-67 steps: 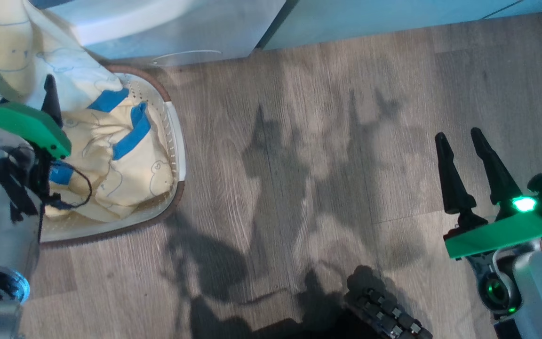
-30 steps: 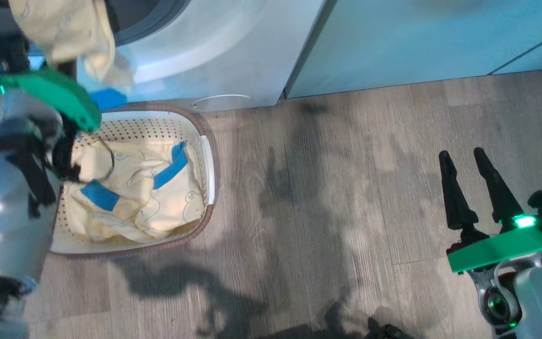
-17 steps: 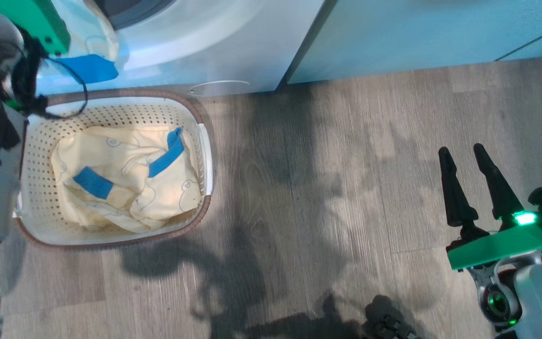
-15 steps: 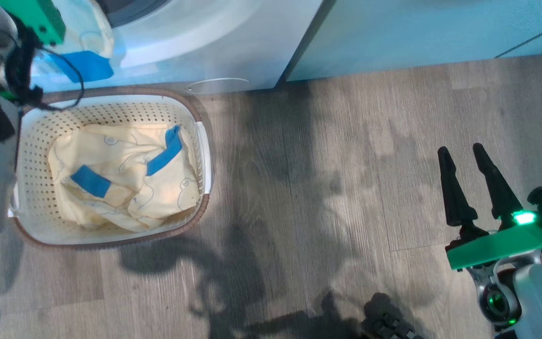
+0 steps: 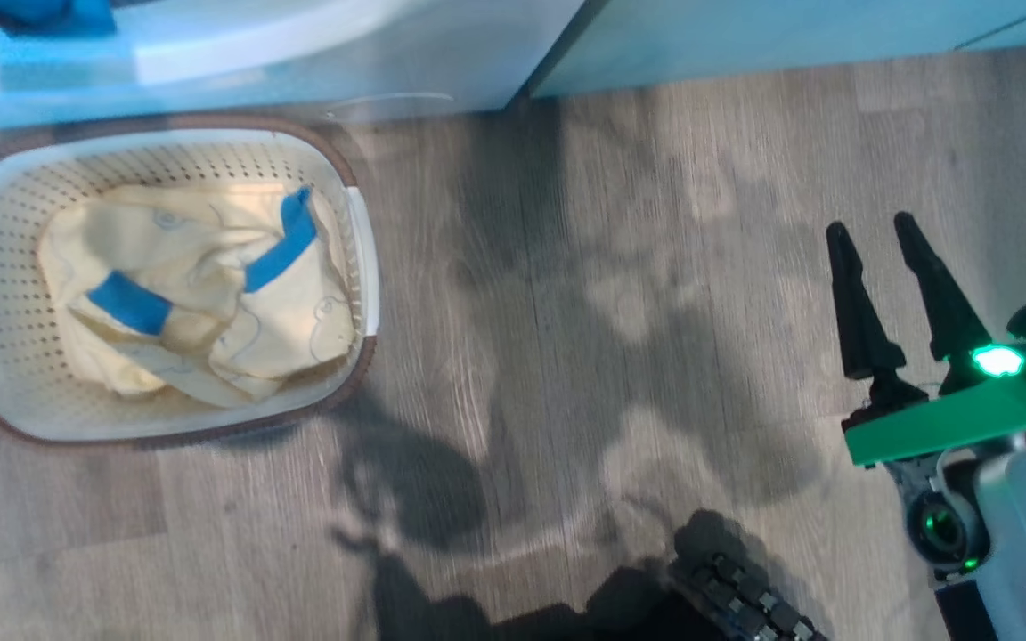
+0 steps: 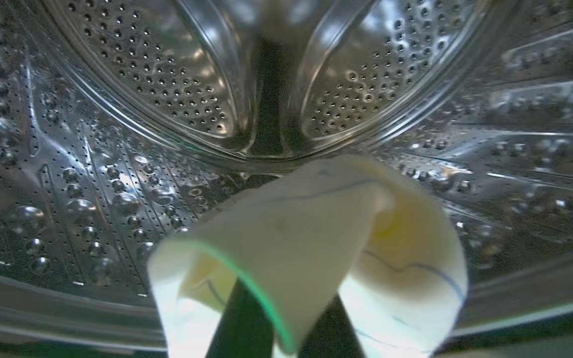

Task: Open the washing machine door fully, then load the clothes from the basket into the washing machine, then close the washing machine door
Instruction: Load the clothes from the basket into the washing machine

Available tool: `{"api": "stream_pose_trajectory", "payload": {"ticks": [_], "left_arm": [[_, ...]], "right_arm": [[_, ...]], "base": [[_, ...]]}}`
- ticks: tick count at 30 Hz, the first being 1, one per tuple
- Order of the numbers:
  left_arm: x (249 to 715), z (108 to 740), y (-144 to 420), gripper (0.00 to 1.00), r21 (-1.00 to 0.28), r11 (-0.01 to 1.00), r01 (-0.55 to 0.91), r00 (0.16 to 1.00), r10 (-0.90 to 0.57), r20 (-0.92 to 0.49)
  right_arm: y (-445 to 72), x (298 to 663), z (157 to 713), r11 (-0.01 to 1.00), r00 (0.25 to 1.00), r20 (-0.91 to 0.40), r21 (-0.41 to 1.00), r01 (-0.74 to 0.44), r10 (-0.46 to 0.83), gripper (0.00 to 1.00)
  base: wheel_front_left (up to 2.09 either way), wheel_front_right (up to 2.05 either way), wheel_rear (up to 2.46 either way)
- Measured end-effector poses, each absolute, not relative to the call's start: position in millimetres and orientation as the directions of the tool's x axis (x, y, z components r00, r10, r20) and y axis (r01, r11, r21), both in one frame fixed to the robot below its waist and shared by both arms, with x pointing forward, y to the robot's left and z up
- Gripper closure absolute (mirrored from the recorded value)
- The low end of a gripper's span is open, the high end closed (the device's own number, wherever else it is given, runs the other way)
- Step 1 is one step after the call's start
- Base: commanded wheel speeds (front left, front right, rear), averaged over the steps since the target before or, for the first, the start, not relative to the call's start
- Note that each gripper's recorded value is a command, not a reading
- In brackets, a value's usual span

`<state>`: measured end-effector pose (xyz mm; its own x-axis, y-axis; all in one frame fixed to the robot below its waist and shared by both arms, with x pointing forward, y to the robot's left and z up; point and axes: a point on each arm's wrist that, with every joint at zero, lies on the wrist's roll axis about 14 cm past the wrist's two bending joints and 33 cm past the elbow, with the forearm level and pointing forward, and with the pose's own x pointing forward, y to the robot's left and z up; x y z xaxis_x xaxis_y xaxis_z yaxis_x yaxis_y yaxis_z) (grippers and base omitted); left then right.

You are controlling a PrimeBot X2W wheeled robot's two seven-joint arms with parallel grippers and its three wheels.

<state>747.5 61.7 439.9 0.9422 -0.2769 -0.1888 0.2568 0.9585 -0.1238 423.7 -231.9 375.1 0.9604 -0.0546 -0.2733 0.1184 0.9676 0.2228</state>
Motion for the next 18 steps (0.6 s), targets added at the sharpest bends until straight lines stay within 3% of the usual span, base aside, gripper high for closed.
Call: {"api": "stream_pose_trajectory", "payload": {"ticks": [8,18], "left_arm": [[772.7,428.8,56.0,1.0,-0.129,0.962,0.24,0.954,-0.258,-0.153],[798.5,451.6,60.9,1.0,-0.172,0.965,0.196,0.981,-0.193,0.031]], "right_arm": [[-231.8,427.6,362.0,0.967,0.952,-0.301,0.22,0.13,-0.059,0.0],[-237.6,427.0,352.9,0.968,0.942,-0.326,0.202,0.147,-0.075,0.0]], "base": [[0.0,0.0,0.0],[0.0,0.0,0.0]]}}
